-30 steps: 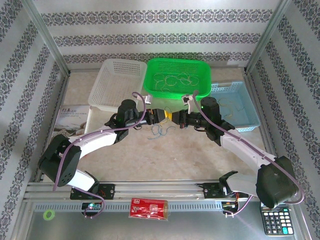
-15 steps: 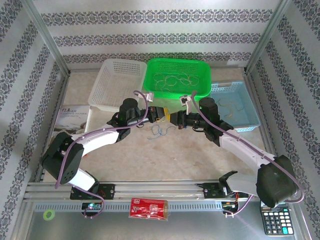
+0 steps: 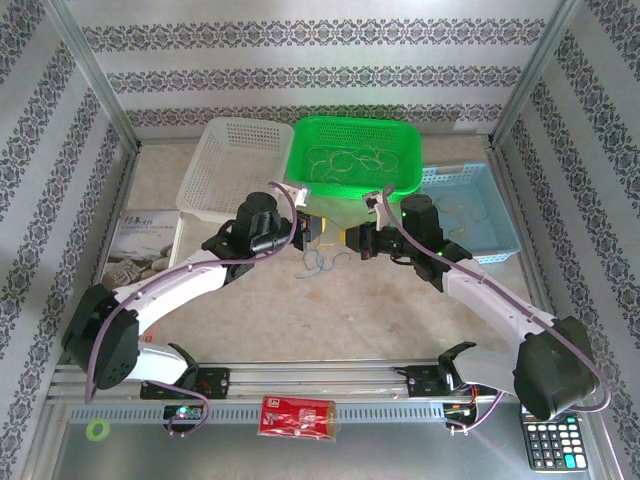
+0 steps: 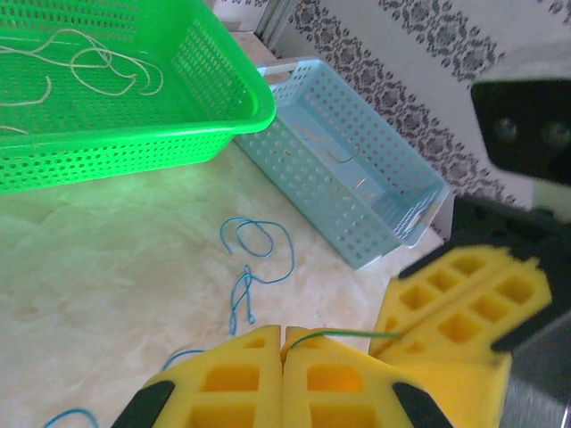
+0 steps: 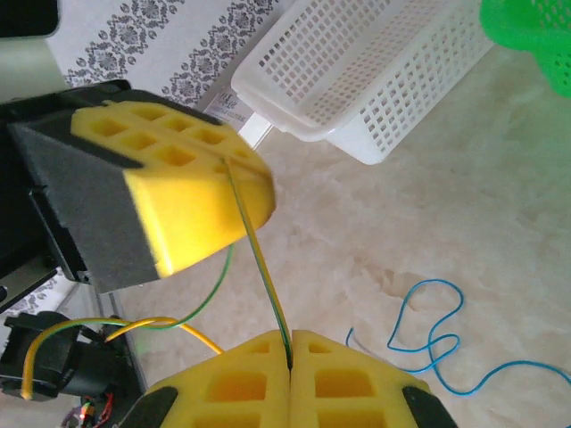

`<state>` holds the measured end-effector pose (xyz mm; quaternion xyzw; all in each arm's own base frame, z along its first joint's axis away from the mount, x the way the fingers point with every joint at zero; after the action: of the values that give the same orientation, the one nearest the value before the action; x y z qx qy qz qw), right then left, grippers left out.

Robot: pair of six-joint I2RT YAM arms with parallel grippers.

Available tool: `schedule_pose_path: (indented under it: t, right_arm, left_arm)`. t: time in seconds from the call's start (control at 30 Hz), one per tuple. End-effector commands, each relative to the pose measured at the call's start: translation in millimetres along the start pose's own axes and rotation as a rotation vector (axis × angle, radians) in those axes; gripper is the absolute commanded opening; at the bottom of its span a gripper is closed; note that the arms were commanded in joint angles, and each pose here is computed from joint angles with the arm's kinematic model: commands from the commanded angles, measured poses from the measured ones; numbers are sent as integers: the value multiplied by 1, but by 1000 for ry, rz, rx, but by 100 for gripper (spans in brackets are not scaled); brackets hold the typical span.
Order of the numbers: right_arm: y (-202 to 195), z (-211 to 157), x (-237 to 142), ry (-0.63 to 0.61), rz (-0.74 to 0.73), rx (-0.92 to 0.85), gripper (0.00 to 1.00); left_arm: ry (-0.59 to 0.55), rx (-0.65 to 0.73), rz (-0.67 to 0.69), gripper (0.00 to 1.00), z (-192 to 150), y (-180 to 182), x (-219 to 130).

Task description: Untangle the cables

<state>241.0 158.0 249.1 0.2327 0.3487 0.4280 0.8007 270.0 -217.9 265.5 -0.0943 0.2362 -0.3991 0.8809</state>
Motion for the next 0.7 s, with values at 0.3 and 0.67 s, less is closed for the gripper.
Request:
schedule_pose_path:
  t: [0.3,0.67]
  right_arm:
    - [-6,-8,-3,55,-93,-2,0]
    - [9,10,-27,-51,-104,-37,0]
  left_arm:
    - [-55,195,190,0,18,7,-29]
    - [55,270,267,0,-3,18,-27]
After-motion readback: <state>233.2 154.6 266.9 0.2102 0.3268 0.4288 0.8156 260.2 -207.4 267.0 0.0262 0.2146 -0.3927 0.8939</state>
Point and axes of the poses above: each hand's point on the last joint's axis, 136 mm out from that joint toward the fingers, its own x axis out along the fingers, its own y axis along the line the jaws close on, z = x × y, the point moved 10 cm from there along -x, back along the fingers, and after that the axes turned 7 degrees about x, right-handed, at the moved point
